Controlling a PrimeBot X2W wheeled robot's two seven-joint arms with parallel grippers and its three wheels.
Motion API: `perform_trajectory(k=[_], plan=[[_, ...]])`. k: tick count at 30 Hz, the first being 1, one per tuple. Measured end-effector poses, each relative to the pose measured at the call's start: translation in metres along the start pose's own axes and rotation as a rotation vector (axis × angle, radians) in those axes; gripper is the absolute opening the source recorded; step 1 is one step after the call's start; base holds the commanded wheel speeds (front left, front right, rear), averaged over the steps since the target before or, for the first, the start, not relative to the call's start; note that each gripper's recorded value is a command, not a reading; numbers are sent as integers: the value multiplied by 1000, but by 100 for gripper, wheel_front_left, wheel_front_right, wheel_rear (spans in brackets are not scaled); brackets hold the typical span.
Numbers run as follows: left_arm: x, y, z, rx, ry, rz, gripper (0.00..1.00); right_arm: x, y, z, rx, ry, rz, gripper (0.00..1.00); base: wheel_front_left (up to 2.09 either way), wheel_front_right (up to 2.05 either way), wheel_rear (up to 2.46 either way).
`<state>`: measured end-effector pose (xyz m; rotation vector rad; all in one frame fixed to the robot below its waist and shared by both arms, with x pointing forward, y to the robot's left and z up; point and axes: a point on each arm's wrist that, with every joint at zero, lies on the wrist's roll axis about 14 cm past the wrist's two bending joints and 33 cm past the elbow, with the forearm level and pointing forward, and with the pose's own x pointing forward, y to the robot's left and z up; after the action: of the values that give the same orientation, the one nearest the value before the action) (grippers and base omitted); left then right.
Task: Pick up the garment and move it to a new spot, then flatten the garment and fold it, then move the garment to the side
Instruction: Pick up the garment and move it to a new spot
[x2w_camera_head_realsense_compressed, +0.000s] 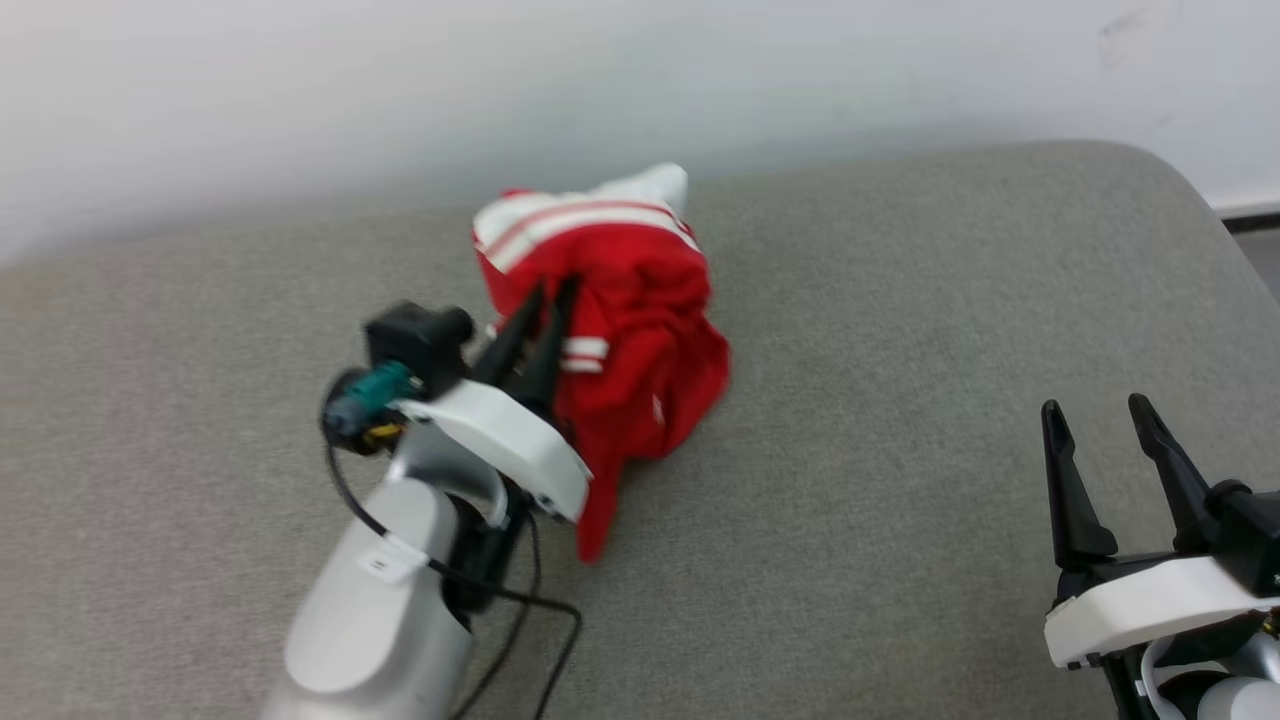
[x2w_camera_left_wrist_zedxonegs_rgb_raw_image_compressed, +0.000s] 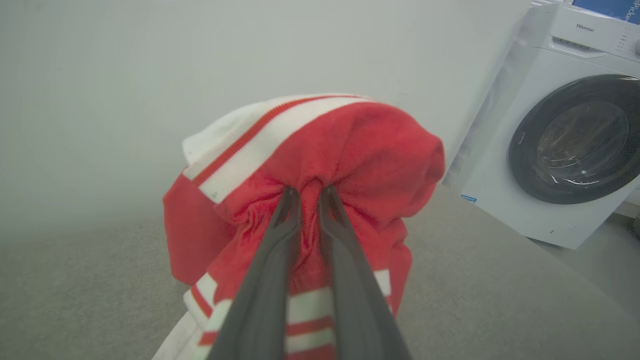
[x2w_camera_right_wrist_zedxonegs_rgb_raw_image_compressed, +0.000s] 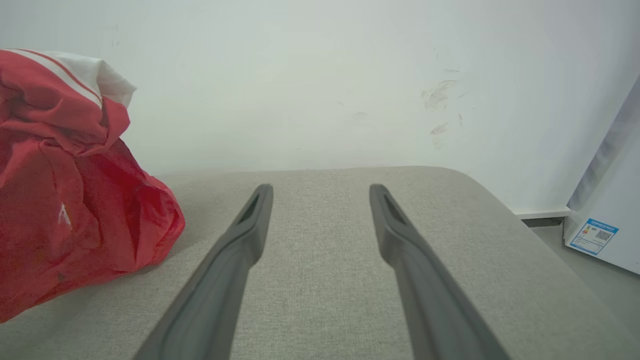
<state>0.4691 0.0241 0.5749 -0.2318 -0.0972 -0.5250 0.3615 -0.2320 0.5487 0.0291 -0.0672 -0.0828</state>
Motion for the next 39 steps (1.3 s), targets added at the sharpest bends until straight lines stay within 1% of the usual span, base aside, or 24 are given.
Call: perform_trajectory(k=[5,10,14,15,16,18,20,23,29,33,39], plan=[[-11,-40,-72,-86,181,-97,0,0,-10,-12,-1,36,-34,100,0,0,0],[-37,-56,-129,-136,351,-129,0,5,-14,-22,-4,61,-46,100,0,0,0],[-56,-62,-152,-153,430,-137,0,11,-10,-28,-2,72,-33,100,0,0,0],[-59,-64,-155,-154,442,-142,11,13,-7,-28,-1,71,-25,100,0,0,0],[-62,-66,-157,-156,449,-147,33,15,-5,-28,1,69,-17,100,0,0,0],[-64,-67,-151,-162,420,-144,100,16,-1,-29,3,70,-7,100,0,0,0],[-65,-70,-143,-163,381,-145,100,16,1,-27,6,63,0,100,0,0,0],[-66,-68,-125,-165,301,-116,100,15,5,-21,6,47,11,100,0,0,0],[-63,-55,-70,-99,100,-55,100,8,14,-16,14,41,40,100,0,0,0],[-72,-31,-42,-39,13,33,100,6,23,-12,16,36,69,100,0,0,0],[-96,17,-12,43,-63,201,100,3,35,-6,13,27,105,100,0,0,0]])
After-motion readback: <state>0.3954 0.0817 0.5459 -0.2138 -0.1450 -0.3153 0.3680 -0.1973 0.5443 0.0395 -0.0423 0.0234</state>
